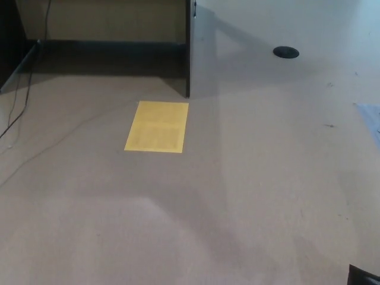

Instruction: A person is holding a plastic bag and the robot extends its left hand to grab the bag by hooking its thumb into the holes at the top and brings its hand down by its side. Then it extends its arm again to hand the plastic bag back to the person.

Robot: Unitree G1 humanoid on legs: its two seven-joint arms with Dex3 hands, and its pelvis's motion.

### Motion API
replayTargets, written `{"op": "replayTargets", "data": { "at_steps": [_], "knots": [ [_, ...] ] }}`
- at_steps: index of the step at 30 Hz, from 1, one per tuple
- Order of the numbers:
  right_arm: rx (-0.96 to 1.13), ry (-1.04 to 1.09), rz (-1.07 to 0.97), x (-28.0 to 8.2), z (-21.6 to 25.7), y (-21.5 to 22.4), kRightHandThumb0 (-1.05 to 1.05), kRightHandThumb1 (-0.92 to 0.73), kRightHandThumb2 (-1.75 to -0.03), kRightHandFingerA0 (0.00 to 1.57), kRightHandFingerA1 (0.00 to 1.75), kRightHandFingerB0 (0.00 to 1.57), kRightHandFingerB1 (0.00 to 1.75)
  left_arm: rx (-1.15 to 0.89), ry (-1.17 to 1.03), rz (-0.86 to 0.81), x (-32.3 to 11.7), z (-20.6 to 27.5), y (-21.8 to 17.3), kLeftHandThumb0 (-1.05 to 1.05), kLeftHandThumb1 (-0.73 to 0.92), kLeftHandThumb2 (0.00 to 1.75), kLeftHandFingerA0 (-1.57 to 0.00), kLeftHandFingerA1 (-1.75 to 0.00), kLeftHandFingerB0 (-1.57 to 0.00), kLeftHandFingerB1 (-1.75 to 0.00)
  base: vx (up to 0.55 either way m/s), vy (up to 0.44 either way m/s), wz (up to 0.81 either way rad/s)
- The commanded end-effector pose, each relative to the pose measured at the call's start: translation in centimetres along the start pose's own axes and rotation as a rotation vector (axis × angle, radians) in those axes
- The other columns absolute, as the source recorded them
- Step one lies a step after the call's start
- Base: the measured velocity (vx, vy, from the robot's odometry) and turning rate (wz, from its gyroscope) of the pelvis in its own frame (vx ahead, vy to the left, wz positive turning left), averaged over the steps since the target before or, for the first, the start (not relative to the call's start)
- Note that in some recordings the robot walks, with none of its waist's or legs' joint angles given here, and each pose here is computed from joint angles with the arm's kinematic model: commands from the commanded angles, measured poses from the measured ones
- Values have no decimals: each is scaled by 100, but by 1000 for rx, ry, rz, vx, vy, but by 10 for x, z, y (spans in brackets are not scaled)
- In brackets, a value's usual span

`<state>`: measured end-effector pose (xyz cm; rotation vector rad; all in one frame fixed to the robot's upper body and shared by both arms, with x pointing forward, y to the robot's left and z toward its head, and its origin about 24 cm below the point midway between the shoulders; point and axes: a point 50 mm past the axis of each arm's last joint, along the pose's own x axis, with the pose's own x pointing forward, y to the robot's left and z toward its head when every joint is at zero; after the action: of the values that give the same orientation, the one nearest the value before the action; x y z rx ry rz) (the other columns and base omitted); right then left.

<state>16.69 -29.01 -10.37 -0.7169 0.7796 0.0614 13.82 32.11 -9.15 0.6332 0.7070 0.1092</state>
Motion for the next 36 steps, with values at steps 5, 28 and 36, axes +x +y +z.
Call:
{"op": "replayTargets", "data": {
  "at_steps": [5,28,36],
  "knots": [
    [-49,-62,-16,-4,-6,-9,-29,-68,-61,74,61,60,42,1,-122,67,-5,3,14,-45,42,71,-46,-53,-38,-45,0,0,0],
    [-48,-58,2,-9,-14,-5,-31,-69,-61,74,60,60,42,82,-1064,321,-57,170,56,-56,50,55,-18,-31,-21,-28,0,0,0],
    [-44,-49,3,-9,-15,-5,-31,-69,-61,73,69,61,42,126,-1288,329,-89,234,57,-56,50,56,-17,-30,-17,-28,0,0,0]
  ]
}}
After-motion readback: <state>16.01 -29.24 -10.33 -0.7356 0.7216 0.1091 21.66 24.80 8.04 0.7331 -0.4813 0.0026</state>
